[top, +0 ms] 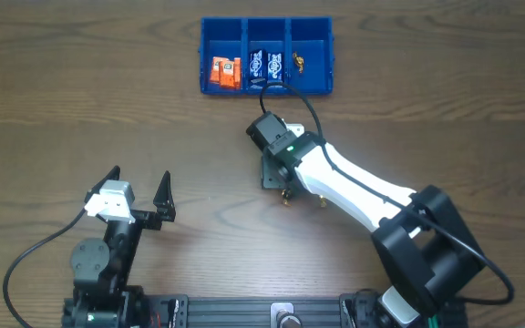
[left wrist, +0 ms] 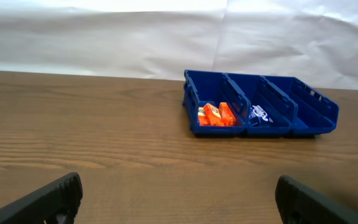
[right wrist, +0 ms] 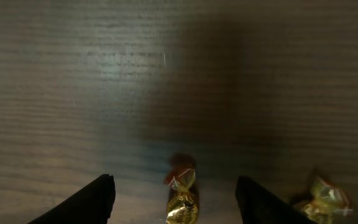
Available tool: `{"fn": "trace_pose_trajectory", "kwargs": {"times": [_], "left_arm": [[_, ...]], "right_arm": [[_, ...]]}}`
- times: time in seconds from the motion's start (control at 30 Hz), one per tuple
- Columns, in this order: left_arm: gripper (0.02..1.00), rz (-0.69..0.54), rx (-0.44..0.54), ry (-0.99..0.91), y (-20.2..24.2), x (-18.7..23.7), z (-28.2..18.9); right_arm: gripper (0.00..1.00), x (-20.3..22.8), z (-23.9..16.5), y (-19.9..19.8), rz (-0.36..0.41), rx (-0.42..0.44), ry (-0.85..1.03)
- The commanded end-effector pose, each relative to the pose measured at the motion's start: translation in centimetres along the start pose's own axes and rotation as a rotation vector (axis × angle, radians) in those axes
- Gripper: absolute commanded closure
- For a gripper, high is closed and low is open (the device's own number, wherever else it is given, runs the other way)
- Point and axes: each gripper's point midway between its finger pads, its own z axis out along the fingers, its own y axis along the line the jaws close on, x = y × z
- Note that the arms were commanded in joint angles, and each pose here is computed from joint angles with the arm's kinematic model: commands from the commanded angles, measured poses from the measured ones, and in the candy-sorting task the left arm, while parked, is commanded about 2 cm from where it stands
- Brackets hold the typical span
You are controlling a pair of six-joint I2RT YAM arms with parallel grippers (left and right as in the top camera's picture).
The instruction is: Sort Candies Into Trays
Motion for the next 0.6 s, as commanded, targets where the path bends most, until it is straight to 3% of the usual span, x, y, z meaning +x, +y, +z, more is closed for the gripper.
{"fn": "trace_pose_trajectory", "kwargs": {"times": [0.03,0.33,0.6], "left_arm": [[0.020,0.004,0.007,0.047,0.0,1.6,0.1],[0.020,0.004,0.007,0.047,0.0,1.6,0.1],[0.020,0.004,0.007,0.047,0.0,1.6,0.1]], "right_arm": [[0.362,1.9,1.8,-0.2,0.021,0.012,0.080],[0.481,3.0,2.1,-0.9,0.049,0.034,0.116],[0.509,3.6,2.8,-1.1,0.068,0.057,0.135]]}}
